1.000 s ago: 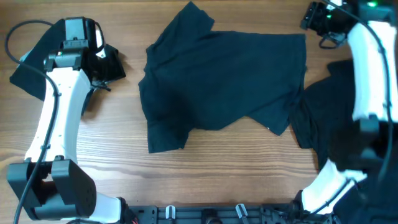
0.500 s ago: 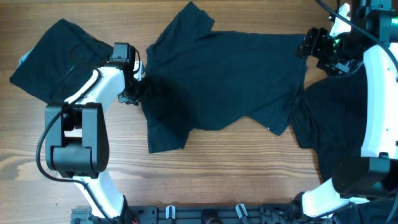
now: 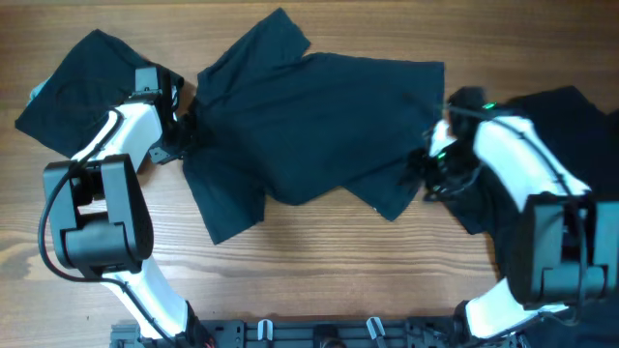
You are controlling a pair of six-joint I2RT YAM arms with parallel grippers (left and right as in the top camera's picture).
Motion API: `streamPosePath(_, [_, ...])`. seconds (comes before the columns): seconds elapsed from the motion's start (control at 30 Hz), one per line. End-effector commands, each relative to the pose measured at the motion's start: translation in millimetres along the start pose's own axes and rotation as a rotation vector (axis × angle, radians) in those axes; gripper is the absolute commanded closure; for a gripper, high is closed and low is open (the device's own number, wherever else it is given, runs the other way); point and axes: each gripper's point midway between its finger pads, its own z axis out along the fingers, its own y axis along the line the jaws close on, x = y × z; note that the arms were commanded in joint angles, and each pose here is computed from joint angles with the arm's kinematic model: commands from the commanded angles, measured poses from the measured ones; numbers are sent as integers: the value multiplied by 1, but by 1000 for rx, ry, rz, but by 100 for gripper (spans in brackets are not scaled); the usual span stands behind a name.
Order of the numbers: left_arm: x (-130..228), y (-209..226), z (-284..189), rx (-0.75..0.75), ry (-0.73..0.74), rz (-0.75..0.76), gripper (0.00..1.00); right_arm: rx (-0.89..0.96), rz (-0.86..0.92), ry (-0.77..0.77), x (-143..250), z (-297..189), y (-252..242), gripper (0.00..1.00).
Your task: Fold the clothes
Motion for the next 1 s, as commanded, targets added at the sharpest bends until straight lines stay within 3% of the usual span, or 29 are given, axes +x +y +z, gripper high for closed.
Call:
streamPosePath(0.0, [27,17,29,-67,104,-22,86,49,103,62,27,33,4,33])
streamPosePath(0.17, [32,19,28,-74,122,-18,82,55,166,60,34,48,2,37])
streamPosePath(0.27, [31,19,25,-72,118,-18,77,32,170,29,25,50,6,51])
streamPosePath(0.4, [24,17,11,-65,102,7,70,71,178,9,22,47,-2,96])
streamPosePath(0.6, [19,14,-30,-36,64,5,58,175,206,-72,6,-3,-27,96])
streamPosePath(0.7, [42,-4,-48,86,156,-2,54,145,169,-102,7,-24,-24,94])
streamPosePath(0.77, [60,-11,-53,137,239,-11,53,90,150,-71,14,-23,-13,69])
streamPosePath(0.97, [92,-3,-54,111,364,-24,51,21,82,-46,20,-4,6,36])
